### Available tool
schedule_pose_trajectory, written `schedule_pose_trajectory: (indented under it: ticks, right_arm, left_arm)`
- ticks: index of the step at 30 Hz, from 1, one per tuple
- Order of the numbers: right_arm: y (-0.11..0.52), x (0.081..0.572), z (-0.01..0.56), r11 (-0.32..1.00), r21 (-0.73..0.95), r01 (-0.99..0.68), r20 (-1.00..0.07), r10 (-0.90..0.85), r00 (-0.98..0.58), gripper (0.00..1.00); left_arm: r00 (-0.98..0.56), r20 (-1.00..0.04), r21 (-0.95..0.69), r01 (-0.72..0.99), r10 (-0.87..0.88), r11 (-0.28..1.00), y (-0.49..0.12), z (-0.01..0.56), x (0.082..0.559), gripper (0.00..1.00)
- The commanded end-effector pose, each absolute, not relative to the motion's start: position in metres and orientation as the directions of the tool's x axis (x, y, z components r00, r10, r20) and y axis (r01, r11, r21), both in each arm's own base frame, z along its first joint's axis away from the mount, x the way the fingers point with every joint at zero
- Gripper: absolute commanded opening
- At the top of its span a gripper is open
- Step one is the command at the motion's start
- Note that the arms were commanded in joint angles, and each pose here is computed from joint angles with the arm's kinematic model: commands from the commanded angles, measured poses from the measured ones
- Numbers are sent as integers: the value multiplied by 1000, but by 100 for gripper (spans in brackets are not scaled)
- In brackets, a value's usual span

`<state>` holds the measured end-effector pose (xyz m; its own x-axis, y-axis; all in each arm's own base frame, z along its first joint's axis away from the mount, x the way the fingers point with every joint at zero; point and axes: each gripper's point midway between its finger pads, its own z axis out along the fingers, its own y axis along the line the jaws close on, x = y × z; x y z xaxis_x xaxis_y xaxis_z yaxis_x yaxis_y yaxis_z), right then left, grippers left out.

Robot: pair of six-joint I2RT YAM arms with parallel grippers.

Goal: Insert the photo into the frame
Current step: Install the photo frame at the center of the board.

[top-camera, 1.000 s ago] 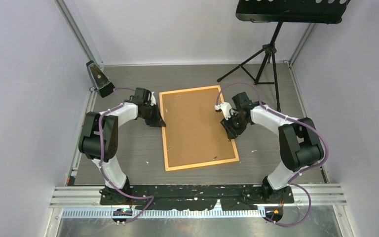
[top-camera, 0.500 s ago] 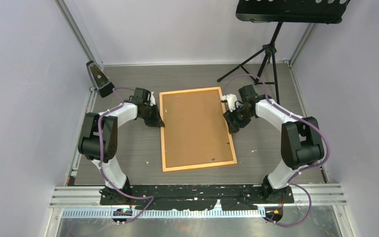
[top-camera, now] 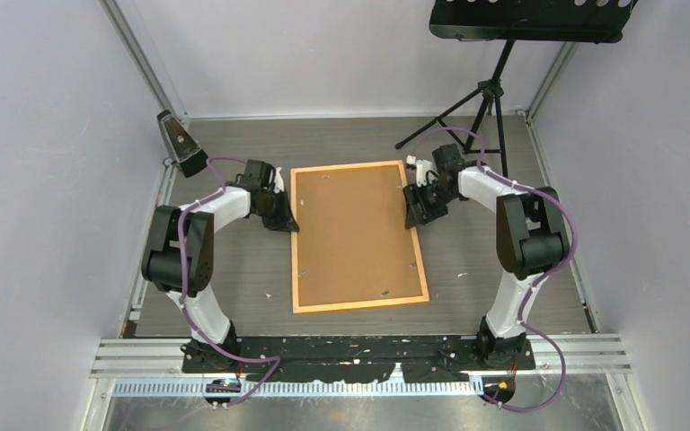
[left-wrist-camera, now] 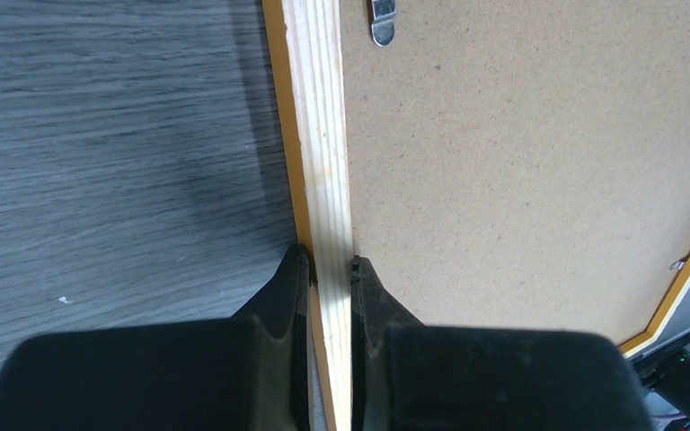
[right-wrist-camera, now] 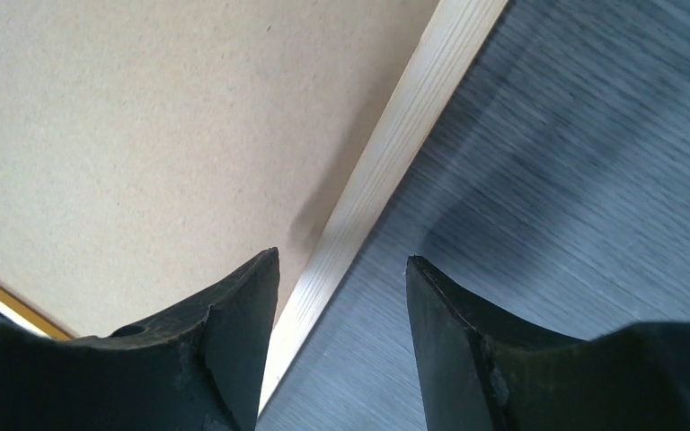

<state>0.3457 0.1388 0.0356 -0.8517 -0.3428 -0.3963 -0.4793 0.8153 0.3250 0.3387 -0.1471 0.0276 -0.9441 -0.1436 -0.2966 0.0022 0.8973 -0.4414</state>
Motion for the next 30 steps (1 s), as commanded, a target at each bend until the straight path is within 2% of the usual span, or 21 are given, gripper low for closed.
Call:
schedule_pose_trajectory:
  ticks: [1, 4, 5, 7, 10, 12, 13, 15, 20, 30]
  right_arm:
    - [149, 366, 39, 828, 339, -446, -427, -287, -857, 60]
    - [146, 367, 30, 843, 325, -428, -417, -279, -865, 51]
    - [145, 367, 28, 848, 321, -421, -413, -274, -868, 44]
    - [143, 366, 24, 855, 317, -409, -408, -266, -873, 32]
    - [140, 361, 23, 864, 309, -398, -404, -260, -877, 21]
    - [138, 358, 27, 867, 300, -397, -412, -258, -874, 16]
    - [138, 358, 31, 868, 298, -397, -421, -254, -871, 14]
    - [137, 356, 36, 868, 296, -398, -435, -249, -866, 11]
    - [134, 358, 44, 871, 272, -409, -454, -259, -853, 8]
    - [127, 378, 55, 886, 232, -402, -490, -250, -835, 6]
  left_arm:
    - [-923, -379, -474, 129, -69, 871, -165, 59, 345, 0]
    - [-920, -390, -468, 159, -42, 869, -167, 64, 344, 11]
    - [-919, -392, -466, 167, -33, 869, -167, 65, 342, 16]
    - [-919, -393, -458, 181, -16, 870, -166, 68, 339, 34]
    - [-924, -380, -436, 217, 40, 873, -165, 71, 330, 66]
    - [-926, -364, -416, 258, 100, 872, -166, 73, 319, 82]
    - [-923, -360, -406, 283, 133, 869, -165, 74, 313, 86]
    - [-918, -345, -388, 330, 196, 861, -167, 73, 298, 90]
    - [-883, -332, -338, 441, 333, 831, -169, 63, 262, 91]
    - [-817, -299, -282, 568, 492, 773, -181, 41, 221, 82]
